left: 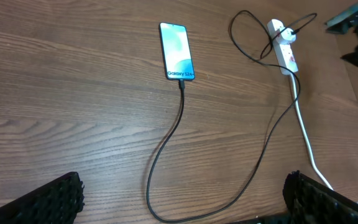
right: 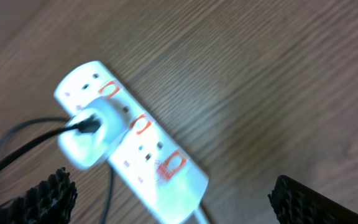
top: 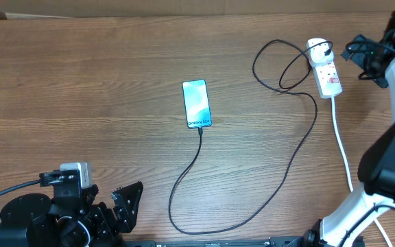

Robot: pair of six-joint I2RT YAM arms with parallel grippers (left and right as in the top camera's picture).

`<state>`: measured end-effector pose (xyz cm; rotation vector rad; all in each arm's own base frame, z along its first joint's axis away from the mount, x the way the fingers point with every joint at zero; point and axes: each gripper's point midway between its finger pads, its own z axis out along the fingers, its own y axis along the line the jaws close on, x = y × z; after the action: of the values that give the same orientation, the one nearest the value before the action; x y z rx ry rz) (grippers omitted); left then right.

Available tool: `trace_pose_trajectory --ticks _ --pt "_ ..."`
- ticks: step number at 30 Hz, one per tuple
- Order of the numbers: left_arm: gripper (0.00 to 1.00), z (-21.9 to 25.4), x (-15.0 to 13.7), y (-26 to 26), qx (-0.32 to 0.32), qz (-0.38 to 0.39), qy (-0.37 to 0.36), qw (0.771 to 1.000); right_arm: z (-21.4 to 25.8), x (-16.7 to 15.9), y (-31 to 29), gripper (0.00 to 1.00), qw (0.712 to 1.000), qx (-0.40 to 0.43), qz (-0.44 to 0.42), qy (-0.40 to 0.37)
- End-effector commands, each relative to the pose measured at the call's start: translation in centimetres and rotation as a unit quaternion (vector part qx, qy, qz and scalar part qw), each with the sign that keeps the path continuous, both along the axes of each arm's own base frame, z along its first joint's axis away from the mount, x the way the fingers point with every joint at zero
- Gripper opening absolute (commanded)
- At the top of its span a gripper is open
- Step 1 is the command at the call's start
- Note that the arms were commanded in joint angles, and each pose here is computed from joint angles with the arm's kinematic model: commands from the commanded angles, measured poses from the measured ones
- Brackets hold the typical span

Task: Plug charger to phone and switch on socket
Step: 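Move the right gripper over the white power strip's switch end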

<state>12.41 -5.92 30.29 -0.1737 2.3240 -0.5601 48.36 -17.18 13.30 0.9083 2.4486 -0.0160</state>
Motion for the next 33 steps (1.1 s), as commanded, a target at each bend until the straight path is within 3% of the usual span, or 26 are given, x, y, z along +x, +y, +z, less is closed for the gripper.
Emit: trace_pose_trajectory --ticks 1,14,33 --pt "1.00 -0.1 0.0 0.1 -0.001 0.004 0.002 1.000 -1.8 1.0 -1.5 1.00 0.999 -0.035 0.004 0.012" --pt "0.99 -0.1 0.0 0.1 -0.001 0.004 0.002 1.000 -8.5 2.1 -3.3 1.00 0.997 -0.060 -0.013 0.049" --pt "1.00 -0.1 0.0 0.1 -0.001 0.004 0.002 1.000 -11.4 3.6 -1.7 1.00 0.999 -0.011 0.016 0.033"
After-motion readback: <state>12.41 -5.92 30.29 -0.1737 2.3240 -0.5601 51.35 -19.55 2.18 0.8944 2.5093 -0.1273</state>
